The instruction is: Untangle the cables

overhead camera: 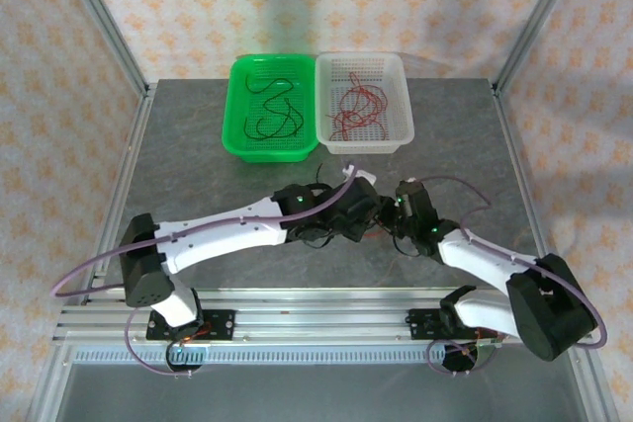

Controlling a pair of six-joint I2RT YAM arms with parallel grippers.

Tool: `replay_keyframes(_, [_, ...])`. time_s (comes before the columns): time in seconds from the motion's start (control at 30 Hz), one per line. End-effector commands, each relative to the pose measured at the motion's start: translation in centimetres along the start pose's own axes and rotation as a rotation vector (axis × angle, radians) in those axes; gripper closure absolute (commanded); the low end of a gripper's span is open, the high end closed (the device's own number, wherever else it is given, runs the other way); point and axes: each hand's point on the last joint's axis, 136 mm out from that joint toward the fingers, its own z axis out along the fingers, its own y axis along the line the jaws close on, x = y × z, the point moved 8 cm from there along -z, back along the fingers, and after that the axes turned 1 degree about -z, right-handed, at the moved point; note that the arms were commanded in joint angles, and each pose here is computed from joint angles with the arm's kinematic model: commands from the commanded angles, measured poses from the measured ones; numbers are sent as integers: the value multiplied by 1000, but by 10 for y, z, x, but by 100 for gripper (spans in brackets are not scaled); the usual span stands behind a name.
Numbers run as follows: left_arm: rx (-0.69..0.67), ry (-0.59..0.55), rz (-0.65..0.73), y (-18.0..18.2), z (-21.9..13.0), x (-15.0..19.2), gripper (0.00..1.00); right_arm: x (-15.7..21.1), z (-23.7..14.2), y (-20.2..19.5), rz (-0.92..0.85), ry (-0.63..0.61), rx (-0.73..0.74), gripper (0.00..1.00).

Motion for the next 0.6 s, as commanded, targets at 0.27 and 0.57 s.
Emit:
replay_keyframes(0.27, [35, -180, 3, 2, -63, -36, 100, -1, 24, -7, 21, 2, 30, 58])
replay_keyframes(0.57, [36, -282, -5, 2, -89, -57, 100, 2, 33, -9, 28, 32, 21, 63])
